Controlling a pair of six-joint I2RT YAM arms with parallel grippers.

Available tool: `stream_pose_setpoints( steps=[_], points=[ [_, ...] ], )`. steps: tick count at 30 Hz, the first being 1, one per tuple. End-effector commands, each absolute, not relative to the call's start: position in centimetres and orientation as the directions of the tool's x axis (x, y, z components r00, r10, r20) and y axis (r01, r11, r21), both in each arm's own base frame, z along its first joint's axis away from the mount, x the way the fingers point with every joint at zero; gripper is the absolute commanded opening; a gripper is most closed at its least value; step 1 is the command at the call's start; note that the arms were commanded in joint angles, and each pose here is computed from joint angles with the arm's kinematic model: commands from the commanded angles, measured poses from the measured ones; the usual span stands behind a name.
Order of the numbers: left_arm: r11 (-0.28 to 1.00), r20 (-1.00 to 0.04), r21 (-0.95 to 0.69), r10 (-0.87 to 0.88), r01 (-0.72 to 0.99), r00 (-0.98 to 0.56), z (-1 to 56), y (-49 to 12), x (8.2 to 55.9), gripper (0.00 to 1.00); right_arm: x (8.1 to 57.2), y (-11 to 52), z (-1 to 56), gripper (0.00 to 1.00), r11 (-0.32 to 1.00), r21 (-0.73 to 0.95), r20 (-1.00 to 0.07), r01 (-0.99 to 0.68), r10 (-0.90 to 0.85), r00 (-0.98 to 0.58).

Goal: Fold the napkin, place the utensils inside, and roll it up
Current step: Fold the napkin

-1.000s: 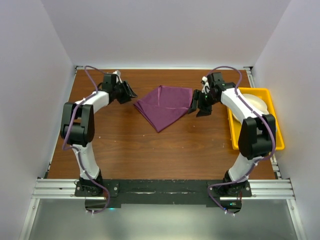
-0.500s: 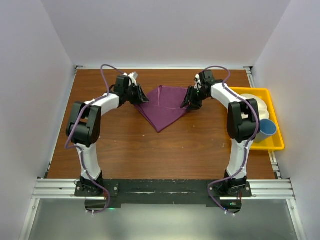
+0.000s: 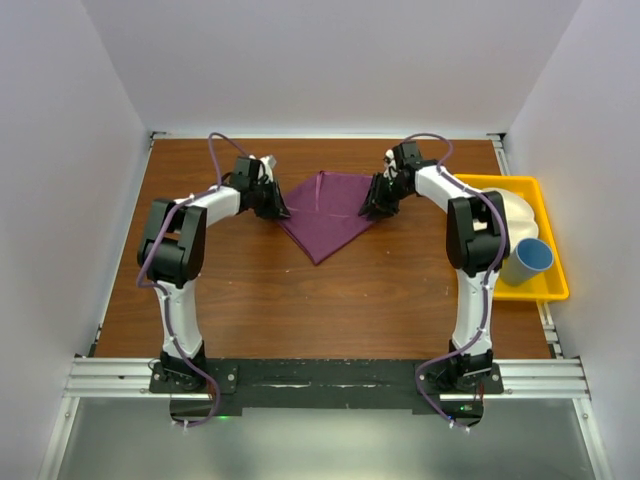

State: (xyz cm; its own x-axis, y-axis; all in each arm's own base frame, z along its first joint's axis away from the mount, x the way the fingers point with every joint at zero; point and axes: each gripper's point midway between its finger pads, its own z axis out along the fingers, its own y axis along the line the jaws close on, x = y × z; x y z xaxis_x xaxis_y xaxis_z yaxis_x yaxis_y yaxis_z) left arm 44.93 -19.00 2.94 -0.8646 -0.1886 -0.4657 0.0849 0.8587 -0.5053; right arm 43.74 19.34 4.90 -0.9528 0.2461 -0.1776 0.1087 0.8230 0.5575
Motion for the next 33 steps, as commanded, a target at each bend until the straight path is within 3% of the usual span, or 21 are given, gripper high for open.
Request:
stream_pose_setpoints(
  steps=[1, 9, 20, 27, 33],
  points=[
    [0.881, -0.562, -0.451, -0.156, 0.143, -0.812, 7.0, -18.0, 46.6, 0.23, 45.4, 18.7, 4.5, 0.37, 0.859, 0.508, -0.24, 0.056, 0.203, -0.949],
    [0.851, -0.626, -0.498, -0.222, 0.165, -0.748, 12.6, -18.5, 47.8, 0.28, 46.1, 18.0, 6.6, 0.41, 0.888, 0.46, -0.303, 0.01, 0.167, -0.938],
    [0.827, -0.55, -0.55, -0.251, 0.119, -0.797, 8.6, -18.6, 48.3, 0.26, 46.2, 17.5, 7.3, 0.46, 0.891, 0.453, -0.316, 0.016, 0.177, -0.932],
    [0.895, -0.535, -0.441, -0.199, 0.071, -0.821, 5.9, -16.2, 47.6, 0.24, 45.9, 16.3, 4.4, 0.46, 0.919, 0.393, -0.287, 0.026, 0.149, -0.946],
    [0.927, -0.577, -0.368, -0.166, 0.073, -0.8, 7.4, -14.8, 48.1, 0.24, 46.3, 15.6, 5.0, 0.46, 0.938, 0.348, -0.317, 0.002, 0.12, -0.941]
  ],
)
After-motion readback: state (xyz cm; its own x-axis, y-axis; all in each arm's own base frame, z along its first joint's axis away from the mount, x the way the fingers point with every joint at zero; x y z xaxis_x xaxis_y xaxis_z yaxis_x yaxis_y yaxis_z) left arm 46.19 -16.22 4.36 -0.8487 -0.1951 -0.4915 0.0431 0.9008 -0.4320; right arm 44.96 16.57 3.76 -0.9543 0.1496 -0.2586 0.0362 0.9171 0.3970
